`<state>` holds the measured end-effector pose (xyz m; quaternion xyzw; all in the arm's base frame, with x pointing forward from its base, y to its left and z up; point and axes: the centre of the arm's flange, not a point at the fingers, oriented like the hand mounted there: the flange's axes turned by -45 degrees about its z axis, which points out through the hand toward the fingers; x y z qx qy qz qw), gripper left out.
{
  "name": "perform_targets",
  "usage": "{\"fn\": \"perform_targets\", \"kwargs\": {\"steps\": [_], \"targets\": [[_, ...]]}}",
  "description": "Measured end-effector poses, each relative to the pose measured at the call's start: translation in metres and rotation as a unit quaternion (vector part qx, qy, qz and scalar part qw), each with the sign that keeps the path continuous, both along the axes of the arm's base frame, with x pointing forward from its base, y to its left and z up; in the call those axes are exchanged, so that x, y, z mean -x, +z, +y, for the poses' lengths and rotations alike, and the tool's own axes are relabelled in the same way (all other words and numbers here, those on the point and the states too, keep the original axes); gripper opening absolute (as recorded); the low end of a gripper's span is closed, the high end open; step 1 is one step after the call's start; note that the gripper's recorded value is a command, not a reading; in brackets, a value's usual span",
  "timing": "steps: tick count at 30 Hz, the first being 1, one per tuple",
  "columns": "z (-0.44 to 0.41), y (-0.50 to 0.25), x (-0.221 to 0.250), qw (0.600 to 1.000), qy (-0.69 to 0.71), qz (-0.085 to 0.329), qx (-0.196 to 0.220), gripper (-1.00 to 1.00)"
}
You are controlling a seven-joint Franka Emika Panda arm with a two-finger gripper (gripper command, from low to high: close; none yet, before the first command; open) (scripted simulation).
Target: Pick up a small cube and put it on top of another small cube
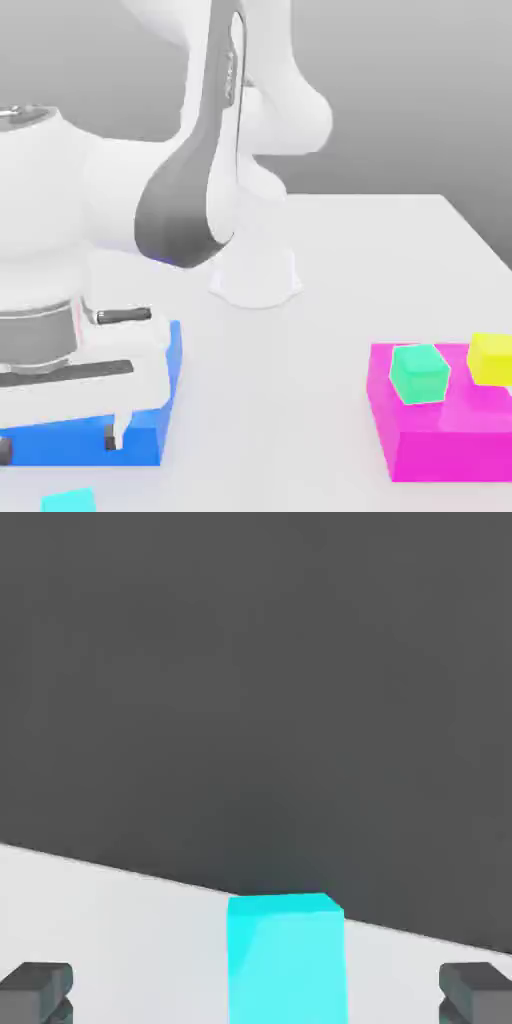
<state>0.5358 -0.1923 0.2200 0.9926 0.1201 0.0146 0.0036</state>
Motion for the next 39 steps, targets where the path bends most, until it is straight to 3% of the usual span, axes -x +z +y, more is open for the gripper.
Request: {"fn": "perform_targets", "kwargs": {"steps": [4, 5, 12, 16, 22, 29, 33, 37, 38, 39], "targets": [[-0.007, -0.065, 0.004, 1.000, 0.005, 0.014, -0.001, 0.00], [-0.007, -0.079, 0.004, 1.000, 0.005, 0.015, -0.001, -1.00], [-0.007, -0.082, 0.005, 1.000, 0.005, 0.015, -0.002, -1.00], [-0.004, -0.031, 0.004, 1.000, 0.006, 0.015, -0.003, -1.00], [0.139, 0.030, 0.006, 0.997, 0.066, 0.013, -0.024, -1.00], [0.333, 0.088, 0.079, 0.983, 0.180, 0.018, -0.023, -1.00], [0.381, 0.112, 0.134, 0.979, 0.202, 0.017, -0.007, -1.00], [0.394, 0.074, 0.149, 0.978, 0.210, 0.016, 0.000, -1.00], [0.394, 0.061, 0.150, 0.977, 0.211, 0.015, 0.001, 1.00], [0.394, 0.061, 0.150, 0.977, 0.211, 0.016, 0.001, 1.00]]}}
